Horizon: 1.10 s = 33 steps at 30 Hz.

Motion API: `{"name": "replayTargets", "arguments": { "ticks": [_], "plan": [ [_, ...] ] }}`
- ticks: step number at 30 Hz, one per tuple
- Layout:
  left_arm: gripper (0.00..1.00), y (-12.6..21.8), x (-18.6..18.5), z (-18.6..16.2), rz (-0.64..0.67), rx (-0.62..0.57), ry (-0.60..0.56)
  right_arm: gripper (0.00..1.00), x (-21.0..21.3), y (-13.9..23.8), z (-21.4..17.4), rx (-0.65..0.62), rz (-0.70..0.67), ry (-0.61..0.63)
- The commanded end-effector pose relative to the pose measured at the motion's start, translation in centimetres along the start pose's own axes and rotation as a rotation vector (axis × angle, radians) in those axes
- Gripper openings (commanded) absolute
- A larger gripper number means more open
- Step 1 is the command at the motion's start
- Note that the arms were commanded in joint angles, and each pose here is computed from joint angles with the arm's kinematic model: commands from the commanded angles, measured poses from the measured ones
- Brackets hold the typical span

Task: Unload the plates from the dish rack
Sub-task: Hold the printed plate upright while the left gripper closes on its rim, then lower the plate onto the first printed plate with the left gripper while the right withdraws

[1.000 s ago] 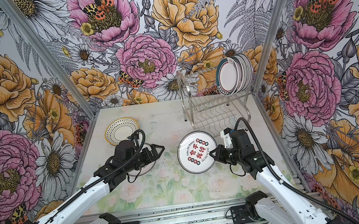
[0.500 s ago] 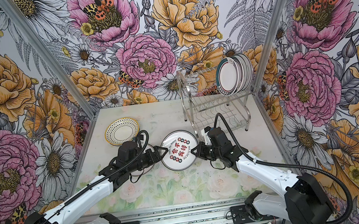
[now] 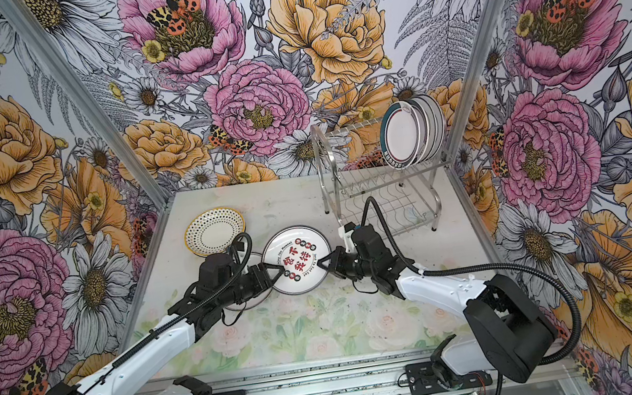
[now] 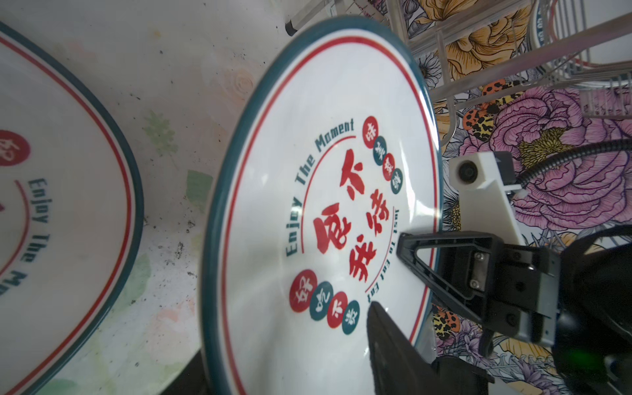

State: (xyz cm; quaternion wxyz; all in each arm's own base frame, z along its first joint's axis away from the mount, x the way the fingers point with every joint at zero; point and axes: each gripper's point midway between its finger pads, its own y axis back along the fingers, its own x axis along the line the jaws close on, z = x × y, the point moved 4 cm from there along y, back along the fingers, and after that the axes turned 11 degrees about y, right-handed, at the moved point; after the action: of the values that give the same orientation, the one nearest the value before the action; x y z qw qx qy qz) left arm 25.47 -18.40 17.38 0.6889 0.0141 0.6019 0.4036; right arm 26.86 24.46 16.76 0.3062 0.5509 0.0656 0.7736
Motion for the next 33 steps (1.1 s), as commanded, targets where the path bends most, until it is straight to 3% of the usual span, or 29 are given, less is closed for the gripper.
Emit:
{"name": "replayTargets", "arguments": {
  "ticks": [1,7,12,17,19,21,25,33],
  "plan": [
    [0.48,0.6,-0.9,0.2,-0.065,-0.007,-0.024,0.0,3.1,-0.5,1.6,-0.045,0.105,0.051],
    [0.28,0.5,-0.4,0.2,-0.053,0.002,-0.019,0.0,3.7,-1.4,1.4,-0.033,0.114,0.062],
    [0.18,0.4,0.4,0.2,-0.023,0.003,-0.007,0.0,4.4,-1.7,1.5,-0.023,0.13,0.08],
    [0.04,0.3,1.1,0.3,-0.005,0.009,0.012,0.1,4.7,-1.9,1.6,-0.027,0.128,0.092],
    [0.02,0.2,1.4,0.4,0.003,0.009,0.023,0.15,4.8,-2.1,1.6,-0.024,0.13,0.098],
    [0.0,0.2,1.8,0.5,0.012,0.006,0.037,0.27,4.9,-2.3,1.5,-0.02,0.13,0.1],
    [0.0,0.8,3.0,1.0,0.028,-0.013,0.076,0.43,4.7,-2.3,1.6,-0.024,0.118,0.105],
    [0.0,4.4,6.2,2.8,0.089,-0.129,0.157,0.55,2.9,-1.8,1.0,-0.021,0.012,0.115]
  ]
}}
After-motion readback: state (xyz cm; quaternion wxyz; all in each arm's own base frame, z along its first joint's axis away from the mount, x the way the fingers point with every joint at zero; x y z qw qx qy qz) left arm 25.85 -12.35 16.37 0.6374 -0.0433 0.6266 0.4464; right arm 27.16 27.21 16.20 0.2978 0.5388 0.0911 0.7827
